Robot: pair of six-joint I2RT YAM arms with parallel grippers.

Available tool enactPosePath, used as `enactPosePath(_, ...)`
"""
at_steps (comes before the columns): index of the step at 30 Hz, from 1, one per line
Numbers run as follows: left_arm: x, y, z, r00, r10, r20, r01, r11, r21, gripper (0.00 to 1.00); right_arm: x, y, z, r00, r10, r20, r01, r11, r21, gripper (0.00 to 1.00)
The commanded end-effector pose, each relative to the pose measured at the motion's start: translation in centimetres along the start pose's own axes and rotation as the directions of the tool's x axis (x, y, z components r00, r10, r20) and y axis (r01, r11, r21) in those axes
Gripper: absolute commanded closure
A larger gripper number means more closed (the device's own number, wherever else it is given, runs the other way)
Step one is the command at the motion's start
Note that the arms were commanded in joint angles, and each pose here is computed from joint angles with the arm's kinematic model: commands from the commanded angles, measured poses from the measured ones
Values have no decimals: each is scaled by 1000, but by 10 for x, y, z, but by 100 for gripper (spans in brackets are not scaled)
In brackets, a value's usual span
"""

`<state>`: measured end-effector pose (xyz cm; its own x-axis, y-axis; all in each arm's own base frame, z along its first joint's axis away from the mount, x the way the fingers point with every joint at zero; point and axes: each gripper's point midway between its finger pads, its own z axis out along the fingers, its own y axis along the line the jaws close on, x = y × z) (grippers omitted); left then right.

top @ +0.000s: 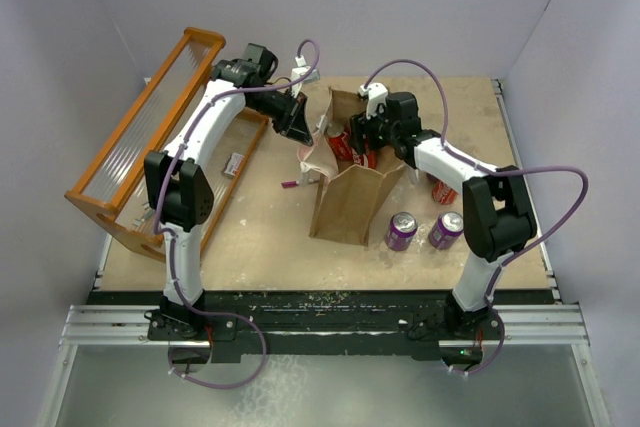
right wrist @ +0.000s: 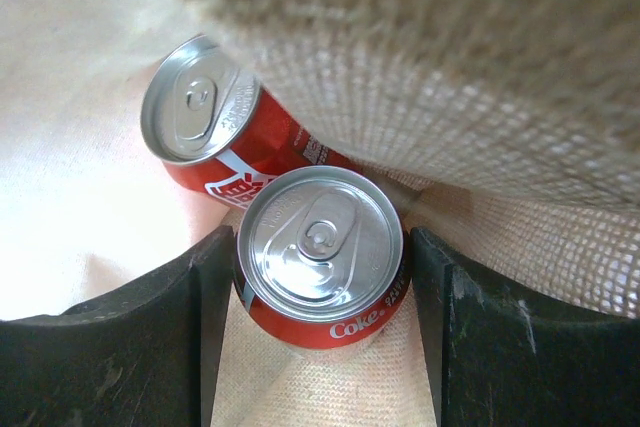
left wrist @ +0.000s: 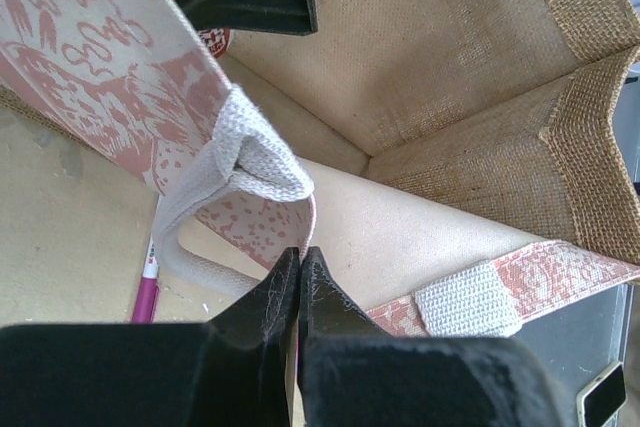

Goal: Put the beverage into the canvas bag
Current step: Place the drink in the canvas bag.

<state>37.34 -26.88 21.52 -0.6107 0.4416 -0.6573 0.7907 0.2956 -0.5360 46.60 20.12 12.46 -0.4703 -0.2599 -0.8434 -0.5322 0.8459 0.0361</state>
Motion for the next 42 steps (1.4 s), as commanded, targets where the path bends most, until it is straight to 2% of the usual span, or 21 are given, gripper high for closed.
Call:
enactPosePath(1, -25, -9, -6, 998, 20, 57, -20, 1000, 8, 100, -29, -11, -11, 986, -121, 113, 122, 993, 5, 100)
enactPosePath(4, -35, -9, -7, 996, 42, 83, -43, 999, 9, 94, -27, -14, -8, 979, -172, 110, 171, 985, 15, 99)
enactPosePath(6, -43, -9, -6, 993, 51, 104, -53, 998, 18, 92, -20, -13, -7, 977, -196, 83, 196, 981, 0, 96)
enactPosePath(14, -73, -13, -6, 978, 81, 193, -96, 993, 71, 91, -2, 3, -22, 952, -304, 30, 305, 946, -113, 85)
enactPosePath(19, -71, -12, -4, 978, 79, 191, -96, 992, 81, 86, 7, 16, -31, 944, -329, 22, 327, 925, -193, 75)
enactPosePath(27, -52, -6, 1, 987, 76, 144, -86, 994, 64, 72, 5, 13, -26, 948, -318, 5, 313, 931, -185, 60)
enactPosePath(35, -46, -1, 0, 988, 91, 121, -96, 995, 33, 57, -7, 7, -16, 948, -318, 4, 314, 935, -164, 31)
enactPosePath(42, -52, -2, -5, 983, 125, 132, -127, 992, 5, 45, -19, 7, -19, 943, -331, 17, 330, 930, -164, 16)
